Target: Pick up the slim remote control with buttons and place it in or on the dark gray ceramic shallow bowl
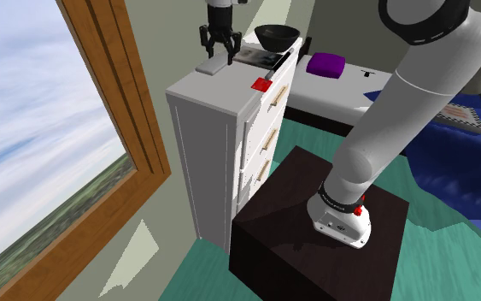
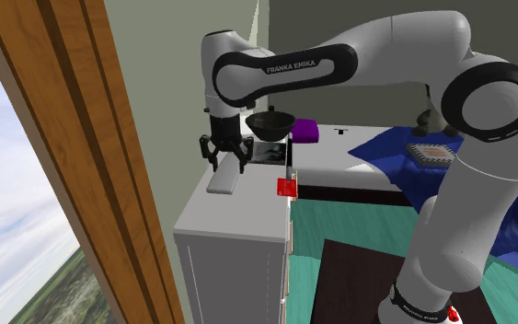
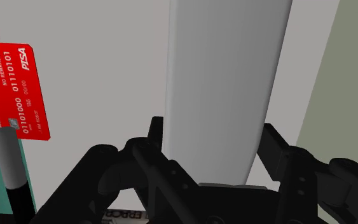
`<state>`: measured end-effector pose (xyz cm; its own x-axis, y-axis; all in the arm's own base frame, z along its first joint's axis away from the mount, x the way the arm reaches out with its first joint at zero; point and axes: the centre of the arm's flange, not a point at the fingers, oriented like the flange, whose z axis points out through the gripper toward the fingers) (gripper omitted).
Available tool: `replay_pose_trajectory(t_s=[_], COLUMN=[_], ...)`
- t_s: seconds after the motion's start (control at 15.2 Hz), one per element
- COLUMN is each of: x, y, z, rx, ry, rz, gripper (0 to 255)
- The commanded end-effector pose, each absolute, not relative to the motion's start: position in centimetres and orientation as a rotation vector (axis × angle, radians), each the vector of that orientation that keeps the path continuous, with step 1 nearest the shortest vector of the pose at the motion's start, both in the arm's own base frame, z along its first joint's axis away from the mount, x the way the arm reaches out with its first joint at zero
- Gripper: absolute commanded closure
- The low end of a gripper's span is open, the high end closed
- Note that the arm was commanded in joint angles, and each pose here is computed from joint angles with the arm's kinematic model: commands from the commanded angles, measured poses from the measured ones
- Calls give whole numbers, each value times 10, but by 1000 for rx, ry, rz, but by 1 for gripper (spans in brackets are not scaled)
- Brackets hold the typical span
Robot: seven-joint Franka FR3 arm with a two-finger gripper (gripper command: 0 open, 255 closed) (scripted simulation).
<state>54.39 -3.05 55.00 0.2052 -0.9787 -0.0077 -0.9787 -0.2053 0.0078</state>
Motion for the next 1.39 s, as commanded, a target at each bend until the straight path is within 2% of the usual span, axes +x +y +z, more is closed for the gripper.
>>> replay_pose_trajectory(t_s=[0.0,1.32], x=[543,543], y=[-30,-30], z=[560,664], rx=[2438,2438], ry=[-1979,-1979], rz=[-17,-17], gripper=[255,255])
